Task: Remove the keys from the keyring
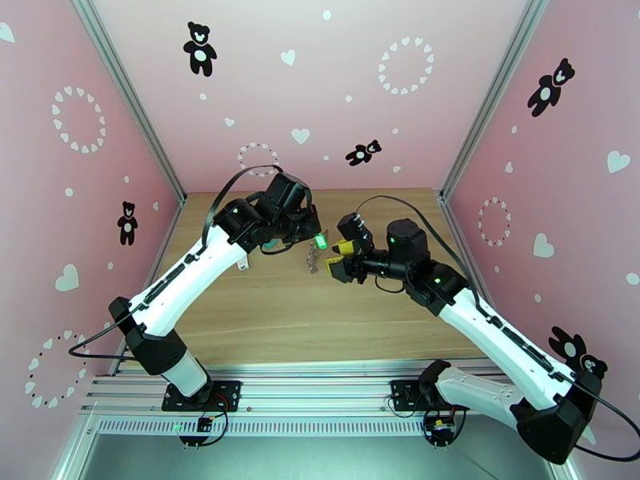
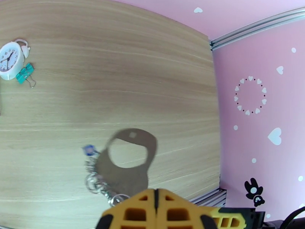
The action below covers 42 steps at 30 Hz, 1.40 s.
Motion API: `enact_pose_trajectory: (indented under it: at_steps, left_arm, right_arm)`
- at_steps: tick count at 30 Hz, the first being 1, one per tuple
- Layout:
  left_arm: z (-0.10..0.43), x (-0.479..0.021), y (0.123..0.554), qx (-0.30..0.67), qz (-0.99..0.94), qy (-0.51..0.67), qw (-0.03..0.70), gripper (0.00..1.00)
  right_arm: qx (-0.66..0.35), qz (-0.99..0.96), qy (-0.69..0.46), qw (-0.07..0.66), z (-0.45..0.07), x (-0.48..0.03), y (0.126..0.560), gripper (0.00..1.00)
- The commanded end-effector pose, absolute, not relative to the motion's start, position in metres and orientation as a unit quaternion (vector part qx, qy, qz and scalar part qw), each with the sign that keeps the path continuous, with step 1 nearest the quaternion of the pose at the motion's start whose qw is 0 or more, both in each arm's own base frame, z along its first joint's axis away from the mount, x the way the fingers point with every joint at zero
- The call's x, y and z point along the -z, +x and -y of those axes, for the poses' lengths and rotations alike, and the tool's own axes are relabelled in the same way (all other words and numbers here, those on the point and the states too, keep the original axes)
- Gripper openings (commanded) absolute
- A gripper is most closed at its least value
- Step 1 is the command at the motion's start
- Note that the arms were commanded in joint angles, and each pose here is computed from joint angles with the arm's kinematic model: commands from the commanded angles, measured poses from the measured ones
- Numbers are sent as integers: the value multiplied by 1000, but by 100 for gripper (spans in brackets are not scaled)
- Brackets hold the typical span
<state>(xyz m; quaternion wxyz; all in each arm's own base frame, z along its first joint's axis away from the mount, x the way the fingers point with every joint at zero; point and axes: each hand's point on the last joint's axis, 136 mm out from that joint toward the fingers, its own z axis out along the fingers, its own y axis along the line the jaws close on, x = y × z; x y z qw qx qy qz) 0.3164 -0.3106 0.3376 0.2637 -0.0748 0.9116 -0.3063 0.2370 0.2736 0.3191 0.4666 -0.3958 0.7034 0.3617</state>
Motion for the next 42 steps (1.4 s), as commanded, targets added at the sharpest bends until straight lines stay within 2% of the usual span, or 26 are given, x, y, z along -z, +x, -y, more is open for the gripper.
enact_pose_trajectory:
  at_steps: [1,8,20,34,42]
  left_arm:
    - [316,-357,315,347,-895,-80,270,0]
    - [313,-360,313,344,-895,-73,276,0]
    - [318,-366,313,357,-891,-67,273,0]
    - [318,-370,313,358,-889,-65,277,0]
    - [318,-373,316,357,-888,-65,281,0]
  right_arm:
    - [-363,-661,-426,499,-281,-341,238,51]
    - [-391,-663,-427,475,-276,-344,250,63]
    - [-446,-660,-428,427,-270,-350,261,65]
    - [-466,-663,-443,384,-280,-338,280,61]
    - [-479,-665,-448,357,-285,-327,279,51]
